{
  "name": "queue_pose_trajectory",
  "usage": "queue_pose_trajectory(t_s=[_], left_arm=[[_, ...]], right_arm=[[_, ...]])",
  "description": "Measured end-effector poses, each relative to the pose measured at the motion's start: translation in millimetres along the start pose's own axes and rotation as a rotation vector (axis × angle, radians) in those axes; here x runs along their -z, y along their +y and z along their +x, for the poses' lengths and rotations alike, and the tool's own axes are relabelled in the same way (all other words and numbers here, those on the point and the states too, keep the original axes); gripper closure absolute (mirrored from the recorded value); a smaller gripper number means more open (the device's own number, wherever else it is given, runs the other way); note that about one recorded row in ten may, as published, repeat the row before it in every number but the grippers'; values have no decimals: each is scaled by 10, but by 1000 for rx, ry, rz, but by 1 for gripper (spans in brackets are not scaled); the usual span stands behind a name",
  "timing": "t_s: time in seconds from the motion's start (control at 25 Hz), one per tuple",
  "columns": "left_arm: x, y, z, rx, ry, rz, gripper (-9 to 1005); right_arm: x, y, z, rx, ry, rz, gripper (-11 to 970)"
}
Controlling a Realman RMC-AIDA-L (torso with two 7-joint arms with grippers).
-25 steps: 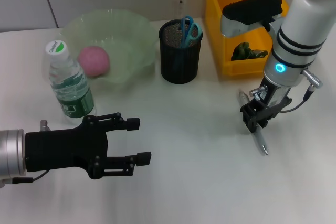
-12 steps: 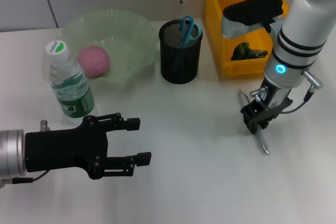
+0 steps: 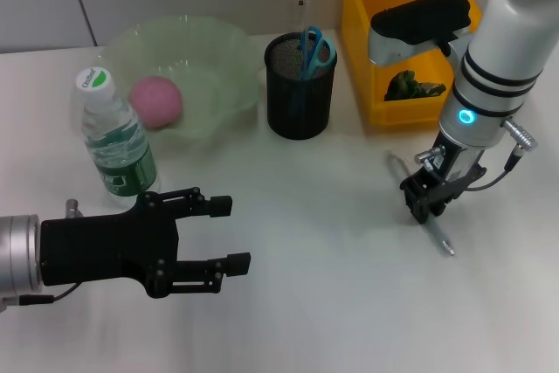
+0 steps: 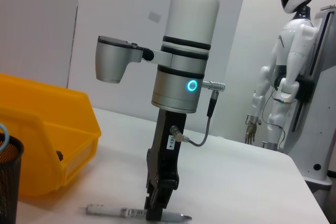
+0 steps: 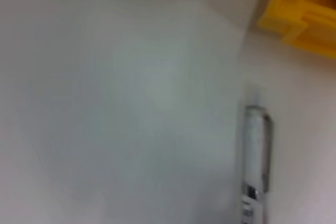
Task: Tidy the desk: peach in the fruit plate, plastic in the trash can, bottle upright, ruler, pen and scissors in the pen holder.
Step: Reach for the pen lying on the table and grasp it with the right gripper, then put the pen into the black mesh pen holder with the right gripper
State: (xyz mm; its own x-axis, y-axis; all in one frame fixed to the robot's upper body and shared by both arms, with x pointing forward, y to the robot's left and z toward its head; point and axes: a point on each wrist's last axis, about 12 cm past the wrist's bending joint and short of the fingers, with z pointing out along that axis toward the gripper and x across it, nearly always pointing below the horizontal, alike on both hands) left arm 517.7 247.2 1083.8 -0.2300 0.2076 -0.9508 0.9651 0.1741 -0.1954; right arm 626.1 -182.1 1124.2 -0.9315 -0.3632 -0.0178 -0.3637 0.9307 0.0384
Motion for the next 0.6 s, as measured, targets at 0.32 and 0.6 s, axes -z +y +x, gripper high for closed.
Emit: queue_pose_trajectory(t_s=[0.32, 0.6], left_arm=[[4, 1, -1, 0, 1, 0, 194], [8, 1, 1, 0, 0, -1, 194]], right_arm=[[21, 7, -15, 9, -11, -3, 803], [234, 127, -85, 86, -108, -127, 839]])
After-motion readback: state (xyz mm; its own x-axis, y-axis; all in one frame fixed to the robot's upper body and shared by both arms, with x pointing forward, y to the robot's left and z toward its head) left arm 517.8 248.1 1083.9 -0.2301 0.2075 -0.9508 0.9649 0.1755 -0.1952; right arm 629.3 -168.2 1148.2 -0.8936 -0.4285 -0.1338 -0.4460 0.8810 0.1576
